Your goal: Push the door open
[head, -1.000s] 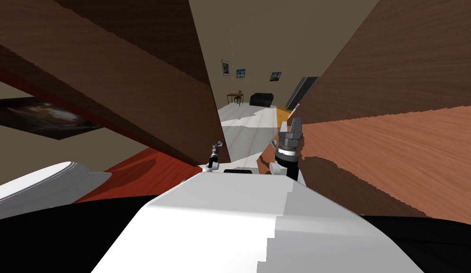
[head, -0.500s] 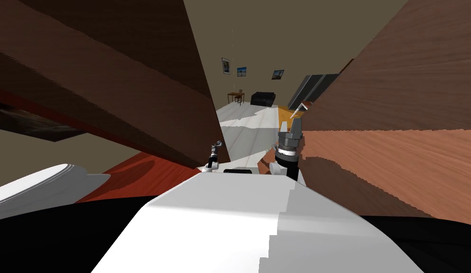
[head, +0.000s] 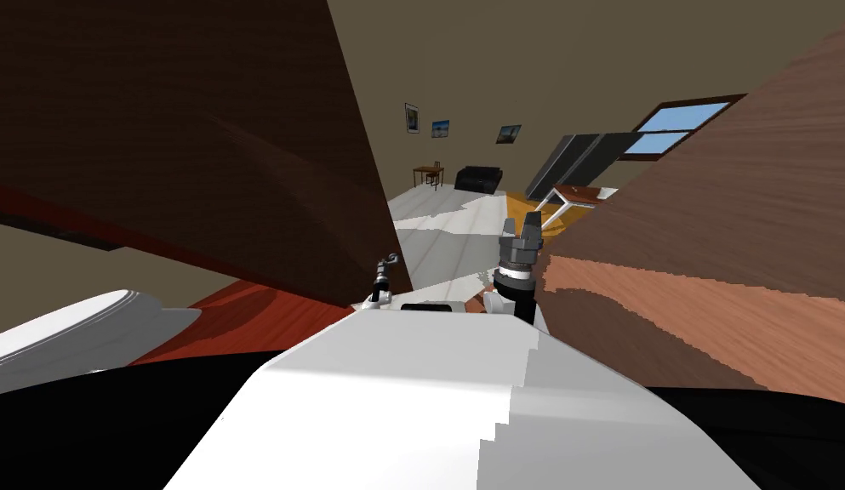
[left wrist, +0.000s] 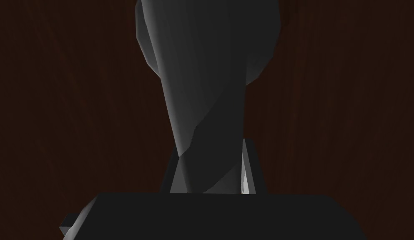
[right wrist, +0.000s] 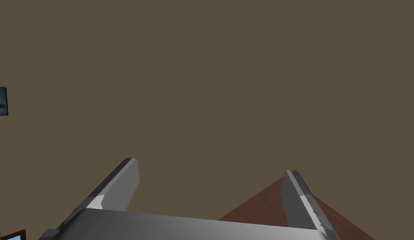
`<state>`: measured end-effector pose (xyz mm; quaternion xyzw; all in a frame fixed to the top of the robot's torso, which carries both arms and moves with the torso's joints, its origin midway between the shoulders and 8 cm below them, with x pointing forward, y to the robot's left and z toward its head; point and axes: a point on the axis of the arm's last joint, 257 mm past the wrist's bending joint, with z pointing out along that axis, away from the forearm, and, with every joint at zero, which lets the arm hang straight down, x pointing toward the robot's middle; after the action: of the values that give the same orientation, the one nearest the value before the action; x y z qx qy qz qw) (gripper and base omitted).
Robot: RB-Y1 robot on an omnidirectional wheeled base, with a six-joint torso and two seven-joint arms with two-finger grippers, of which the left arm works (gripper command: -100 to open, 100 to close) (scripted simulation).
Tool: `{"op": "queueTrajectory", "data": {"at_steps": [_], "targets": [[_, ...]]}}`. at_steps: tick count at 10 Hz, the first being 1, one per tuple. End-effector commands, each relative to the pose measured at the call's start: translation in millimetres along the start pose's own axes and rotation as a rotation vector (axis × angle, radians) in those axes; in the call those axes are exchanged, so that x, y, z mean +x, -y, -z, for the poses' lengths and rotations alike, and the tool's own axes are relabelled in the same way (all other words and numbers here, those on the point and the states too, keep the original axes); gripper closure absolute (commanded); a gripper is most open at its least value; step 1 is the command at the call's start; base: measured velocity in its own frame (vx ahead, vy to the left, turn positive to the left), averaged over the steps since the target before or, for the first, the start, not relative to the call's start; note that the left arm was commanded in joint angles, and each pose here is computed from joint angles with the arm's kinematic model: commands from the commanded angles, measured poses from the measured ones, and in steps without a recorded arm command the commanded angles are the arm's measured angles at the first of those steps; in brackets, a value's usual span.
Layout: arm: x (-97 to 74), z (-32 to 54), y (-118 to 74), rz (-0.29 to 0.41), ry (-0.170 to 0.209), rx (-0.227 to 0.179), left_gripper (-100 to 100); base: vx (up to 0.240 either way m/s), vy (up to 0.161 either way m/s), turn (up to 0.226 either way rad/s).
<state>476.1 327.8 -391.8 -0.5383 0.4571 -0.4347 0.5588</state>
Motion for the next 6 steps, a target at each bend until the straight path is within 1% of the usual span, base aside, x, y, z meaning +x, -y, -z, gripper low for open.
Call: {"op": "queueTrajectory", "data": {"at_steps": [1,2,3,4,5,6], "targets": [[-16.0,-7.9,10.4,-0.015,0.037,0.023,100,0.245,-0.023,0.116],[-19.0,-7.9,10.8,-0.016,0.050,0.024,100,0.224,-0.009,0.090],[-19.0,-7.9,10.8,-0.016,0.050,0.024,100,0.135,-0.007,0.025],[-24.0,-7.4,11.2,-0.018,0.076,0.025,100,0.176,0.010,0.092],[-26.0,-7.0,11.3,-0.018,0.089,0.025,100,0.235,-0.016,0.094],[-27.2,-6.4,11.0,-0.016,0.101,0.024,100,0.222,-0.065,0.140]]}}
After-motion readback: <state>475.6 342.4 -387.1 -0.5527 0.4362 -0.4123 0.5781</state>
